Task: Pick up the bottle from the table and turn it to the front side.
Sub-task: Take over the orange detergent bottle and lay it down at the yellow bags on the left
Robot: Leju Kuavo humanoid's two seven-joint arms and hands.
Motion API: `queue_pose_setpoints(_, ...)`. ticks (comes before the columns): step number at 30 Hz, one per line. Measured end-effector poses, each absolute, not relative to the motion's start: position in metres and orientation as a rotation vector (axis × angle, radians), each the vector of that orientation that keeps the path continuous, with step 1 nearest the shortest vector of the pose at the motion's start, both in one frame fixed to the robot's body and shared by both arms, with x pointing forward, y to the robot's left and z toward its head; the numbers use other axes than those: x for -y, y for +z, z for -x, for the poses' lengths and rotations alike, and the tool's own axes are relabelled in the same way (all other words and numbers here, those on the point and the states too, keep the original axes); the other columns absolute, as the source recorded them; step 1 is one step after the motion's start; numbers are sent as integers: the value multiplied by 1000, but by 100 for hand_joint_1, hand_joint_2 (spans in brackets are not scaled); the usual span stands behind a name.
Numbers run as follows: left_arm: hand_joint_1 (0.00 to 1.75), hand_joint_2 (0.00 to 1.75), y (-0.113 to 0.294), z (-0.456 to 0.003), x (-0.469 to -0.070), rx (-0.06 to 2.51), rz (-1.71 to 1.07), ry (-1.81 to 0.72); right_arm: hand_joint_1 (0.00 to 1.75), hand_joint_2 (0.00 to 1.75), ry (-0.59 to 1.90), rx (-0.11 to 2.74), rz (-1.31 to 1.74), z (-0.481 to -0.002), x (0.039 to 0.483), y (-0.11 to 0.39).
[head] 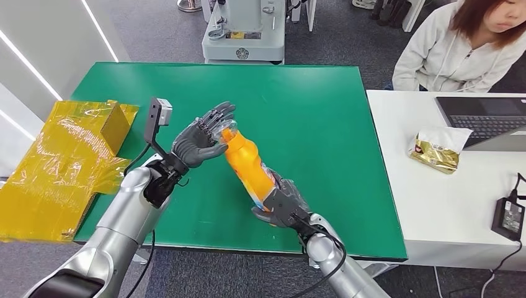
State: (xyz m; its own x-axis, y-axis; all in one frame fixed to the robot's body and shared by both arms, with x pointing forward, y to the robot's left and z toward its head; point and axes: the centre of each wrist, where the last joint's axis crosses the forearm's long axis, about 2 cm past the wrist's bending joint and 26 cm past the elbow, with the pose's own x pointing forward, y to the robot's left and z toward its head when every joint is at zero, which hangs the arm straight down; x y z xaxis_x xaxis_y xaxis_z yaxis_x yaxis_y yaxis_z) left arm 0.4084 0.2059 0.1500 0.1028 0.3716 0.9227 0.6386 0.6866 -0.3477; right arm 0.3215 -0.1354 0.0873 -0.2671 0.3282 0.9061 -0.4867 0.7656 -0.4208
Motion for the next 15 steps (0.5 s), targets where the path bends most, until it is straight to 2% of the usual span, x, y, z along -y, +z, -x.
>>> queue_pose_setpoints(9, 0, 175, 157, -403, -186, 1512, 907, -273, 175, 175, 733, 1726, -111, -327, 141, 99)
queue_pose_setpoints(15, 0, 175, 152, -397, -173, 1569, 780, -357, 175, 175, 700, 1780, -98, -331, 144, 112)
